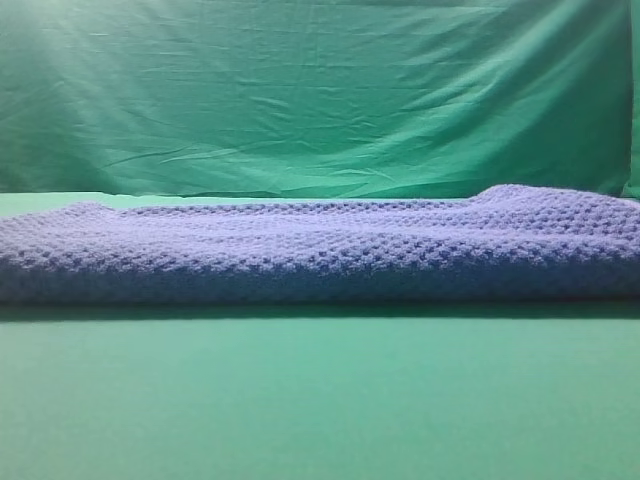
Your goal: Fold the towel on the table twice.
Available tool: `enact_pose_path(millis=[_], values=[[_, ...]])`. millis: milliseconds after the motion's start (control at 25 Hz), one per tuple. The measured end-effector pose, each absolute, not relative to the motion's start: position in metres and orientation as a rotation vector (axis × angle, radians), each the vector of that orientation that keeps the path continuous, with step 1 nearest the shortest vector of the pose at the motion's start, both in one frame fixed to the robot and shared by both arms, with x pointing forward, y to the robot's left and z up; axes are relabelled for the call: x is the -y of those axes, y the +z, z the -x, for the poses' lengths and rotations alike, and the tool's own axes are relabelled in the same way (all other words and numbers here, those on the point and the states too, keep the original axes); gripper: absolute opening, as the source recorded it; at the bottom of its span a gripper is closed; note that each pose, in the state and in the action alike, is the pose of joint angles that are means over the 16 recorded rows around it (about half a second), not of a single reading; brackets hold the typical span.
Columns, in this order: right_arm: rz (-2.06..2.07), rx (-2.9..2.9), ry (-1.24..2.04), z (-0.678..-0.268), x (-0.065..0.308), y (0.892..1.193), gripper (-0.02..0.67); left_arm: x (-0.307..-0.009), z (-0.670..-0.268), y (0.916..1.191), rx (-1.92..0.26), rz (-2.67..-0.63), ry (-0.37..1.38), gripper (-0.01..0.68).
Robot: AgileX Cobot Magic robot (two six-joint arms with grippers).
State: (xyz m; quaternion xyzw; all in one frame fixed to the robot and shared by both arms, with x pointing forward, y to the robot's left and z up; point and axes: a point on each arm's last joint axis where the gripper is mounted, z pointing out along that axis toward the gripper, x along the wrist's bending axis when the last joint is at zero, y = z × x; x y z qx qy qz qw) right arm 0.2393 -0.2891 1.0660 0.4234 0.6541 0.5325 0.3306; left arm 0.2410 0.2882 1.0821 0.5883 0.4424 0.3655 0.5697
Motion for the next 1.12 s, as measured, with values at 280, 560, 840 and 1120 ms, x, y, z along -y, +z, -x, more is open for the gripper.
enact_pose_path(millis=[280,560,840,1120], values=[[-1.092,-1.644,1.398,-0.264,0.284,1.034,0.0,-0.29,-0.254,1.085,-1.06,-1.421,0.934,0.057],[-1.092,-1.603,1.406,-0.28,0.28,1.0,0.0,-0.285,-0.281,1.081,-1.15,-1.525,0.876,0.057],[-1.101,-1.601,1.399,-0.285,0.279,0.981,0.0,-0.278,-0.303,1.073,-1.232,-1.573,0.777,0.057],[-1.105,-1.606,1.394,-0.286,0.278,0.976,0.0,-0.277,-0.302,1.055,-1.233,-1.474,0.734,0.057]])
